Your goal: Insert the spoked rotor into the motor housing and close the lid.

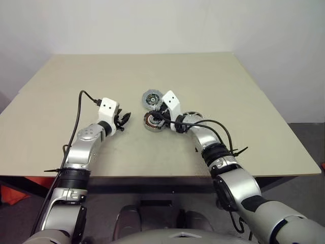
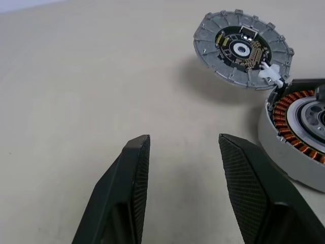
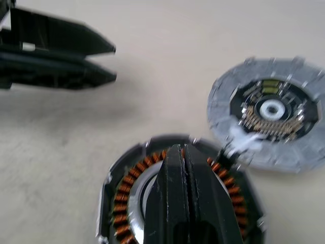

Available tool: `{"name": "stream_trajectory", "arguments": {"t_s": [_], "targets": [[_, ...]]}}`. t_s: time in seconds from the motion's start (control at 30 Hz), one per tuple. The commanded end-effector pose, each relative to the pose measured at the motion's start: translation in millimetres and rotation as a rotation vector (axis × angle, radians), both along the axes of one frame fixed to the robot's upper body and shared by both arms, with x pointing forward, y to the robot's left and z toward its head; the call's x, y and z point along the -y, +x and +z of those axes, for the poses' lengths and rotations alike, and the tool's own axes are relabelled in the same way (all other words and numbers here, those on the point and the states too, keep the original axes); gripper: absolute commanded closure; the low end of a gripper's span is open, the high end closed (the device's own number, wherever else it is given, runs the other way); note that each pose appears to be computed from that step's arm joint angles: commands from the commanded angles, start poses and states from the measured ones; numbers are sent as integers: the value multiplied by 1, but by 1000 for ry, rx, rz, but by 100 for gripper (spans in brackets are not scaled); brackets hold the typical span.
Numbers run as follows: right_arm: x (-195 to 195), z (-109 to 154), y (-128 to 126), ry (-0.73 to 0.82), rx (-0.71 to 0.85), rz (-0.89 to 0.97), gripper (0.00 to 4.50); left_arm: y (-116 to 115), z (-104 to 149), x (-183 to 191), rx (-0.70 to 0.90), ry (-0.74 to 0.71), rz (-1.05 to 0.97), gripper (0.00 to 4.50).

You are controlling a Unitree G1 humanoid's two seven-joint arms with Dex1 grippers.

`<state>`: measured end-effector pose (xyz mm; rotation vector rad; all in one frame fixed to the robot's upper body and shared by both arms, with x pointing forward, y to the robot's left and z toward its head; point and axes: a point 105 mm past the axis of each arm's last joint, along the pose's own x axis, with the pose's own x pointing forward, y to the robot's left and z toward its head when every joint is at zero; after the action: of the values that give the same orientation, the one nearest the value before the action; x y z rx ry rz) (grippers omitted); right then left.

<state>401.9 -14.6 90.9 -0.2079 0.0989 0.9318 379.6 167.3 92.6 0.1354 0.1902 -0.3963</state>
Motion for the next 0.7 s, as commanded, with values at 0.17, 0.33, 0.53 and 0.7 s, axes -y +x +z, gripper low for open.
{"name": "stream_trajectory", "arguments": {"t_s": [0.17, 0.33, 0.53, 0.7], "targets": [[0, 18, 7, 49, 55, -24, 446, 2, 14, 0, 56, 8, -8, 223], [10, -15, 7, -6, -17, -87, 446, 2, 12, 1, 52, 13, -10, 223], [17, -15, 12, -2, -1, -139, 446, 1, 11, 1, 49, 18, -11, 223], [20, -7, 17, 9, 20, -156, 446, 2, 10, 3, 48, 18, -14, 223]]}}
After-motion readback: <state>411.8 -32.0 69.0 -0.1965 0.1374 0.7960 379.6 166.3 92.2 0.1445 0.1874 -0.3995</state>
